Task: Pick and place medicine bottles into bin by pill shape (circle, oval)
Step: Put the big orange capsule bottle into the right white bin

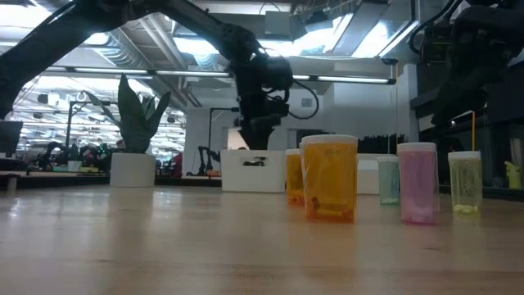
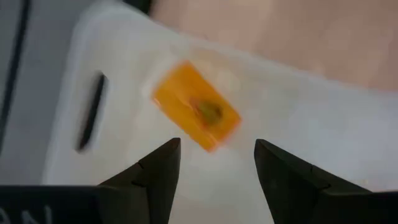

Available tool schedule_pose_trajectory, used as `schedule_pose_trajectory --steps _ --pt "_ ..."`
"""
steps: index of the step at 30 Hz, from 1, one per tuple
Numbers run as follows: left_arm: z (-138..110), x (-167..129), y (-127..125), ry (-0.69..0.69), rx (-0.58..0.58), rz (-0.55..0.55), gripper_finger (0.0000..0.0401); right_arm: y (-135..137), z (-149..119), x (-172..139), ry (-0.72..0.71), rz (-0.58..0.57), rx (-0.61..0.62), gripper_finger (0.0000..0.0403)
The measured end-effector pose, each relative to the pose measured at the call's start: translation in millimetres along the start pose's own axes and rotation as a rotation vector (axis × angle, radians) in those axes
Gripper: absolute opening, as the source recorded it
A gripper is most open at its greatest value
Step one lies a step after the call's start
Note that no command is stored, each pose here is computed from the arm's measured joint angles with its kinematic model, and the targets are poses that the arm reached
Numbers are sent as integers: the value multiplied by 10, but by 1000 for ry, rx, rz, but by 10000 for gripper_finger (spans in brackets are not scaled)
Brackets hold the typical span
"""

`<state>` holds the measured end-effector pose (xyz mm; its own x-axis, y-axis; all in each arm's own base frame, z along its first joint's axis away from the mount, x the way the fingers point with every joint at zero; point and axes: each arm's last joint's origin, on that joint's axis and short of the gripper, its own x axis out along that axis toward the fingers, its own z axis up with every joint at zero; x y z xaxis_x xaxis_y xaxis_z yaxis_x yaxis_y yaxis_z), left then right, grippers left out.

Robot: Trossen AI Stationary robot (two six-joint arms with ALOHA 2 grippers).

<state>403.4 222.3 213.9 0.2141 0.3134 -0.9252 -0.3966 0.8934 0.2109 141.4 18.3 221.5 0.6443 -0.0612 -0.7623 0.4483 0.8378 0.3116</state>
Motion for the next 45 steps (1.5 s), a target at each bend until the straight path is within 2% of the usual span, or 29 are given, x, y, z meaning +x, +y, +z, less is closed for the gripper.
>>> schedule_pose_trajectory --steps 6,9,14,19,24,30,35,40,45 --pt "71 -10 26 -55 -13 150 198 0 0 0 0 0 -1 207" --pt "87 -17 5 -68 -13 169 198 0 0 0 0 0 -2 206" --pt "85 -11 24 -77 -85 132 203 0 0 0 0 0 -5 207" --pt "47 26 205 -70 -175 79 242 0 0 0 0 0 -5 207" --pt "26 46 331 -70 -186 74 279 0 0 -1 0 0 -5 207" --pt "21 50 354 -70 -206 72 277 0 0 -1 0 0 -6 207" --pt "11 111 352 -64 -315 -38 275 0 0 -1 0 0 -31 207" --pt "-18 305 342 -19 -373 -36 275 0 -1 -1 0 0 -30 206" --pt "6 413 314 -32 -380 -37 275 -1 -1 -1 0 0 -30 207"
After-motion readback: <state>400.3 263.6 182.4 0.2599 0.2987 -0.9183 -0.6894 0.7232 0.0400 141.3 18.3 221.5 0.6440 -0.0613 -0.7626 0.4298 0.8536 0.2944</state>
